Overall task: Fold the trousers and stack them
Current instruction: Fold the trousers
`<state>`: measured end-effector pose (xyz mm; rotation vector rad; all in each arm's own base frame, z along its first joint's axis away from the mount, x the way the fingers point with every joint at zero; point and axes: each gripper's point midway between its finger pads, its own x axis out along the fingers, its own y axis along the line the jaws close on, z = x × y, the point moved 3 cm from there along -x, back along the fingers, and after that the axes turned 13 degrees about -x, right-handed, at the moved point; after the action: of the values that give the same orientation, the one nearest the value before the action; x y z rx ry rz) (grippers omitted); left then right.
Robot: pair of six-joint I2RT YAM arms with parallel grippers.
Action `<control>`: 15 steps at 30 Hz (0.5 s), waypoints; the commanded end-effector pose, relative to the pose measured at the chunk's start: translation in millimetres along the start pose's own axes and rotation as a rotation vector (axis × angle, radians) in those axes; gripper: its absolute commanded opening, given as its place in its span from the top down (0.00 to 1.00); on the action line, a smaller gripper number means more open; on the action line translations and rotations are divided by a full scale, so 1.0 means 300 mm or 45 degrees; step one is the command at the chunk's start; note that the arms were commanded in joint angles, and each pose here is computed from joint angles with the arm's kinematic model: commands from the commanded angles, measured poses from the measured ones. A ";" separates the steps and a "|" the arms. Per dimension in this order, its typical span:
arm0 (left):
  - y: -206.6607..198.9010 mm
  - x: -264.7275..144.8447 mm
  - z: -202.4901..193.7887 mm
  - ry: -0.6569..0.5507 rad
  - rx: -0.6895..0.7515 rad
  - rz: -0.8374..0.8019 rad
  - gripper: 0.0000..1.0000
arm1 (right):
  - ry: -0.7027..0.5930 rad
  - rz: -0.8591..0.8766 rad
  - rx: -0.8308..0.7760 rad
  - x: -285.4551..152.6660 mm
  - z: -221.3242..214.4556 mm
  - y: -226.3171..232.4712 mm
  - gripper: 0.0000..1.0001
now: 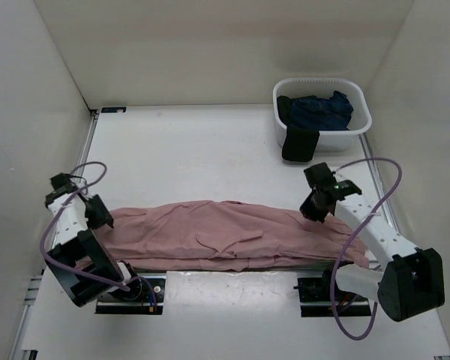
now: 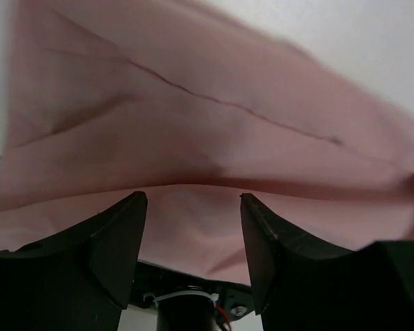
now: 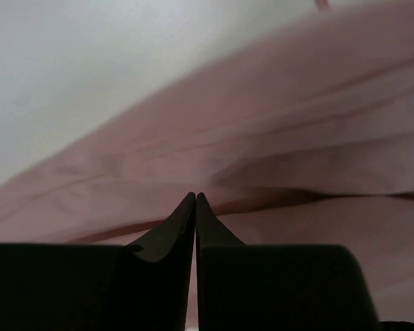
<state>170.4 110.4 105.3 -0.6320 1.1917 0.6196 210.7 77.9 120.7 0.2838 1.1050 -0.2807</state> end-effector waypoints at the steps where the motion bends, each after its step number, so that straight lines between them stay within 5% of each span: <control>1: -0.003 0.061 -0.006 -0.083 0.132 0.119 0.32 | 0.075 -0.041 0.161 0.067 -0.088 -0.026 0.96; 9: -0.088 0.192 0.026 -0.085 0.311 0.174 0.33 | 0.198 -0.234 0.160 0.217 -0.130 -0.077 1.00; 15: -0.190 0.220 0.142 -0.139 0.355 0.138 0.35 | 0.100 -0.356 0.199 0.307 0.042 -0.064 1.00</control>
<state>214.3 95.3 43.6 -0.3256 1.3326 0.5486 211.8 61.7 41.1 0.3120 1.3498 -0.5382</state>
